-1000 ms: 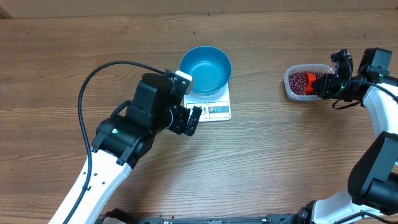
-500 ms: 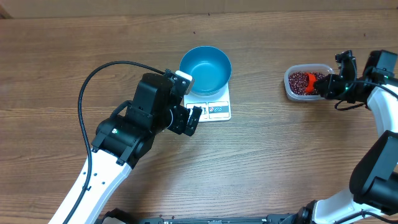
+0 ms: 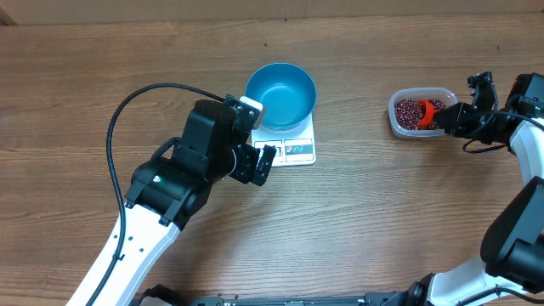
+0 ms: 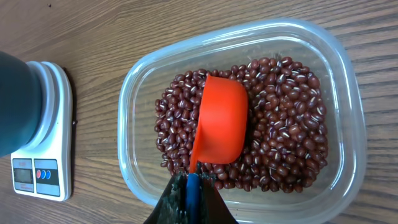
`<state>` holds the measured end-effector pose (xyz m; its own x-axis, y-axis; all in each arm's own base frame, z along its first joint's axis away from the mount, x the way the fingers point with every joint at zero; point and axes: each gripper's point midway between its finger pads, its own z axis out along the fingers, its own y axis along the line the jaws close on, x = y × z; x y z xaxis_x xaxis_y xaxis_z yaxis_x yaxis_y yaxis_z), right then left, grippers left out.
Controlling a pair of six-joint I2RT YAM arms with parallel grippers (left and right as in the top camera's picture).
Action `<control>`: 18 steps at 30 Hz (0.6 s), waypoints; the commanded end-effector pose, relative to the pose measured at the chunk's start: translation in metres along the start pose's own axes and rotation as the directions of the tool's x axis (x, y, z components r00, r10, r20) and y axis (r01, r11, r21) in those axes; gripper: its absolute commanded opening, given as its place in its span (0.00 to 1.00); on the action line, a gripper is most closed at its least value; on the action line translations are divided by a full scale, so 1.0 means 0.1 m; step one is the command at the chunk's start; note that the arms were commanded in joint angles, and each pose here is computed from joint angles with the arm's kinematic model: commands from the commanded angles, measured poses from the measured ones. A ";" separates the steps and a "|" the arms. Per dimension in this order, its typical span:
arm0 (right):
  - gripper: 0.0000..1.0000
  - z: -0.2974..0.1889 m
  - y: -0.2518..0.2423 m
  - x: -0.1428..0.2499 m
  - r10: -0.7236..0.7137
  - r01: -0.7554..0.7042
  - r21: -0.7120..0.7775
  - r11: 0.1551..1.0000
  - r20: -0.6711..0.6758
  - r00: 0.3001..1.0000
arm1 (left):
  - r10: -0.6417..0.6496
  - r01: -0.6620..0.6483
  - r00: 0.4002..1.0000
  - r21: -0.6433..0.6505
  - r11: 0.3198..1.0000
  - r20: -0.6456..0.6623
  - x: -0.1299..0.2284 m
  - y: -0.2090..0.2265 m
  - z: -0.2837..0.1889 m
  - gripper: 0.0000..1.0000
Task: Scoop item into bowl and weigh 150g on scale
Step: 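Lower the red scoop into the beans with the right gripper, then drag the scoop through the beans to fill it, right gripper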
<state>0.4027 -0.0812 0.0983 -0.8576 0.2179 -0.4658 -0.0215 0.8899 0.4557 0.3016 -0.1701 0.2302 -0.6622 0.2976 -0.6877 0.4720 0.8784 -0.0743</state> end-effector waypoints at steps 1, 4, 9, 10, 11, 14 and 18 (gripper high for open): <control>0.04 0.06 0.01 0.05 0.021 -0.022 -0.032 0.999 -0.015 1.000 | 0.018 -0.018 1.000 0.004 1.000 -0.011 0.04 0.01 0.04 0.99; 0.04 0.09 -0.01 0.07 0.033 -0.034 -0.033 0.999 -0.023 0.999 | 0.018 -0.018 1.000 0.004 1.000 -0.012 0.04 0.01 0.04 1.00; 0.04 0.13 -0.03 0.09 0.056 -0.057 -0.039 0.998 -0.031 0.998 | 0.018 -0.018 1.000 0.004 1.000 -0.011 0.04 0.01 0.04 0.99; 0.04 0.13 -0.03 0.09 0.056 -0.057 -0.042 0.997 -0.031 0.998 | 0.018 -0.018 1.000 0.004 1.000 -0.012 0.04 0.01 0.04 1.00; 0.04 0.13 -0.02 0.09 0.056 -0.057 -0.049 0.997 -0.030 0.998 | 0.018 -0.018 1.000 0.004 1.000 -0.012 0.04 0.01 0.04 1.00; 0.04 0.12 -0.02 0.08 0.062 -0.063 -0.060 0.996 -0.021 0.998 | 0.018 -0.018 1.000 0.004 1.000 -0.012 0.04 0.01 0.04 1.00; 0.04 0.07 -0.03 0.05 0.079 -0.078 -0.091 0.993 -0.002 0.997 | 0.018 -0.018 1.000 0.004 1.000 -0.012 0.04 0.01 0.04 1.00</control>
<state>0.4034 -0.0809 0.0940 -0.8572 0.2591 -0.4450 -0.0047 0.8602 0.5099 0.3016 -0.1701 0.2302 -0.6622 0.2976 -0.6877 0.4720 0.8784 -0.0743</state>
